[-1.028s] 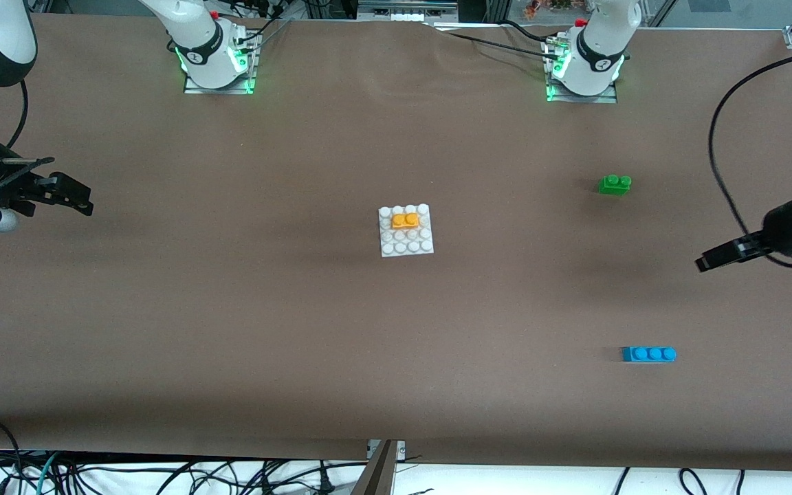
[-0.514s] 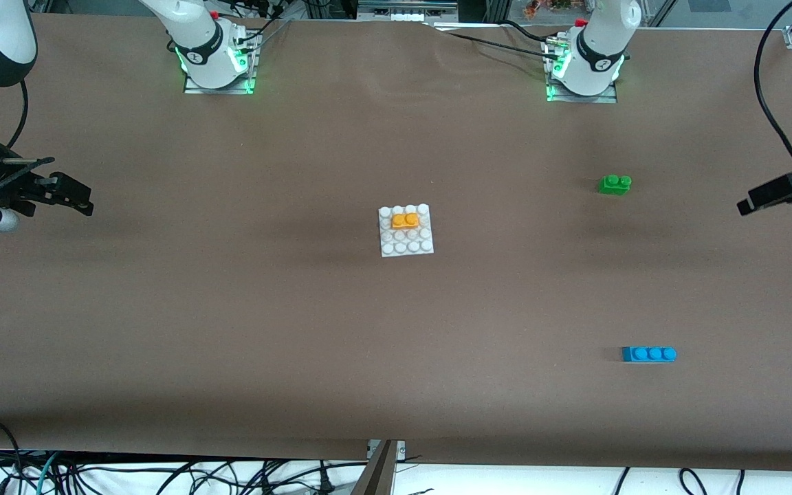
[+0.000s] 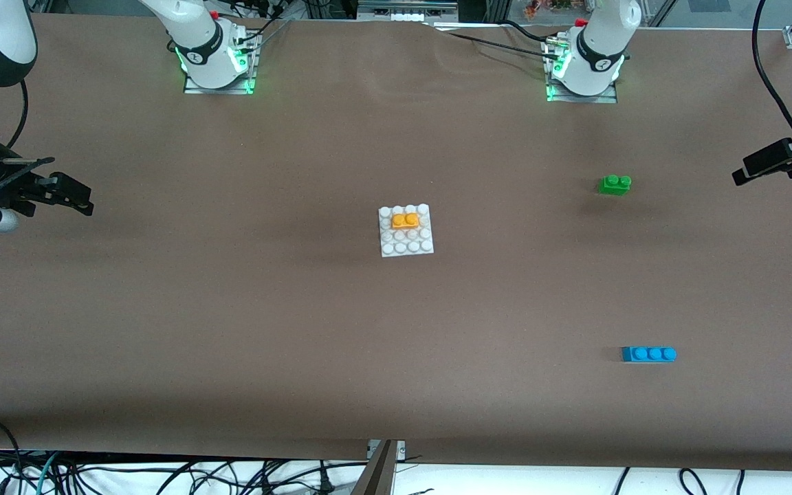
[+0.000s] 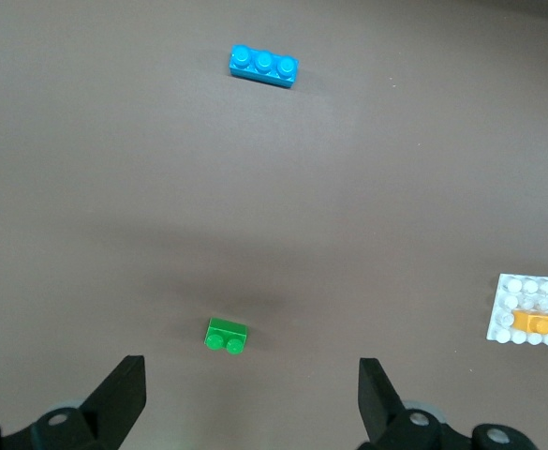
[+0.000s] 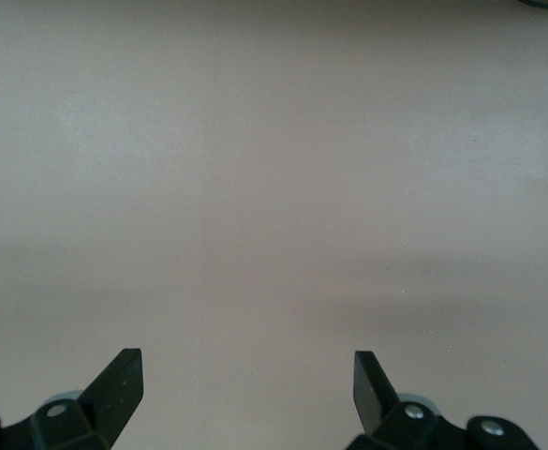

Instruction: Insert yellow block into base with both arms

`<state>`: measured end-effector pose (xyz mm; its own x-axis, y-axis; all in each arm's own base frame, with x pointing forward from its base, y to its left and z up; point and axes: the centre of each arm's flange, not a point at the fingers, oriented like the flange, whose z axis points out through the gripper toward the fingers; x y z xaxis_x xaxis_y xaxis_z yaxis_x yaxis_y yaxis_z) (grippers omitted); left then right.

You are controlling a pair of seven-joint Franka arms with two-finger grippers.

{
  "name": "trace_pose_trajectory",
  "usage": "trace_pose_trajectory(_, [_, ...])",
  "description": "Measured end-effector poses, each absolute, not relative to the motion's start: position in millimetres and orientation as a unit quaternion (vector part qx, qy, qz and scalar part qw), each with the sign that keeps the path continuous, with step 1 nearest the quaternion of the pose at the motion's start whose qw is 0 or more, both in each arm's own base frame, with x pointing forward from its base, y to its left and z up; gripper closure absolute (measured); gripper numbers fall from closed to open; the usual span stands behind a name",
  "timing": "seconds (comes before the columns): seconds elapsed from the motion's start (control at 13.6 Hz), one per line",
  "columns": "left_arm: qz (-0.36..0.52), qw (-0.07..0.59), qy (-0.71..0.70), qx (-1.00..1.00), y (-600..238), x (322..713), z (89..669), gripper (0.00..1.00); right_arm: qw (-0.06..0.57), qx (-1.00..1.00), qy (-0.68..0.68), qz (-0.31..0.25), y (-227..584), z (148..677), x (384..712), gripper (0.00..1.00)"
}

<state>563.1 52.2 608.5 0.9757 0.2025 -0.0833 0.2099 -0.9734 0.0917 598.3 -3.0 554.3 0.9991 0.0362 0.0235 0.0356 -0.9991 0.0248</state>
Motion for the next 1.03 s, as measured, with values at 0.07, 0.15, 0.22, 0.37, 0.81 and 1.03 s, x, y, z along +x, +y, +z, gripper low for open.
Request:
trace_pose_trajectory(0.07, [-0.038, 0.050, 0.103, 0.993, 51, 564, 607, 0.00, 0.012, 1.000, 0.018, 0.012, -3, 554, 598, 0.00])
trace_pose_trajectory(0.15, [-0.039, 0.050, 0.103, 0.993, 51, 564, 606, 0.00, 0.012, 1.000, 0.018, 0.012, -3, 554, 598, 0.00])
trace_pose_trajectory(0.22, [-0.039, 0.050, 0.103, 0.993, 51, 565, 606, 0.00, 0.012, 1.000, 0.018, 0.012, -3, 554, 598, 0.00])
trace_pose_trajectory(0.37, [-0.039, 0.050, 0.102, 0.993, 50, 565, 606, 0.00, 0.012, 1.000, 0.018, 0.012, -3, 554, 598, 0.00])
trace_pose_trajectory(0.81, [-0.040, 0.048, 0.094, 0.994, 40, 565, 606, 0.00, 0.012, 1.000, 0.018, 0.012, -3, 554, 598, 0.00])
trace_pose_trajectory(1.03, [-0.040, 0.048, 0.096, 0.993, 42, 565, 606, 0.00, 0.012, 1.000, 0.018, 0.012, -3, 554, 598, 0.00])
